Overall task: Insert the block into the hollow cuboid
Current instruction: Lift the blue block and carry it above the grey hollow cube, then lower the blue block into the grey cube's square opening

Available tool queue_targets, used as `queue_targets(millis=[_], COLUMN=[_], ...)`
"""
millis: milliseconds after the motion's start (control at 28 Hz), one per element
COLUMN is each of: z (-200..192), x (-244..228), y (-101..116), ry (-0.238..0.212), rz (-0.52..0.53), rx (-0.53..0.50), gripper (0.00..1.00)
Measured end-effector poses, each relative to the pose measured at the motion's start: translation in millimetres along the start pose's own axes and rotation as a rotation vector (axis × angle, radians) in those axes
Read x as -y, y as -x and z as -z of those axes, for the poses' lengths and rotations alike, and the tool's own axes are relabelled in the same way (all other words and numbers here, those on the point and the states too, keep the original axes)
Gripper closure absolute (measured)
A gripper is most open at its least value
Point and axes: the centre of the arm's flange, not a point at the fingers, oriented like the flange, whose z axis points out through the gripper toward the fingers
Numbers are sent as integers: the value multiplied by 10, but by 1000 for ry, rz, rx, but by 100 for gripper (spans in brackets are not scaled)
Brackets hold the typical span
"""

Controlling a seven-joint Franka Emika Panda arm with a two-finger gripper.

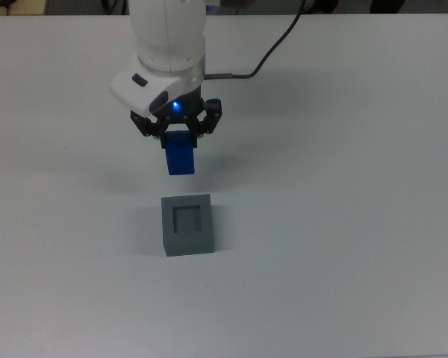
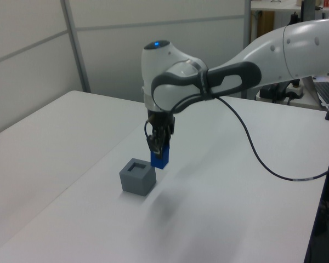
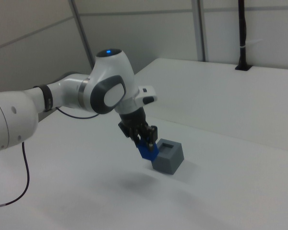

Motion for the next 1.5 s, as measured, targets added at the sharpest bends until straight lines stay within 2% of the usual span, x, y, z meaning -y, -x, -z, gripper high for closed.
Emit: queue_targets(millis=[286,500,679,1179,1500], z=[156,65,-71,-530,-530], x=[-22,-10,-4,39,58], y=[-324,-627,-758,-777,-784], ry=[9,19,24,24,25], rz=[-3,0,1,8,12], rx=[-67,-104,-113,-48,-50], gripper=[49,49,49,49,49])
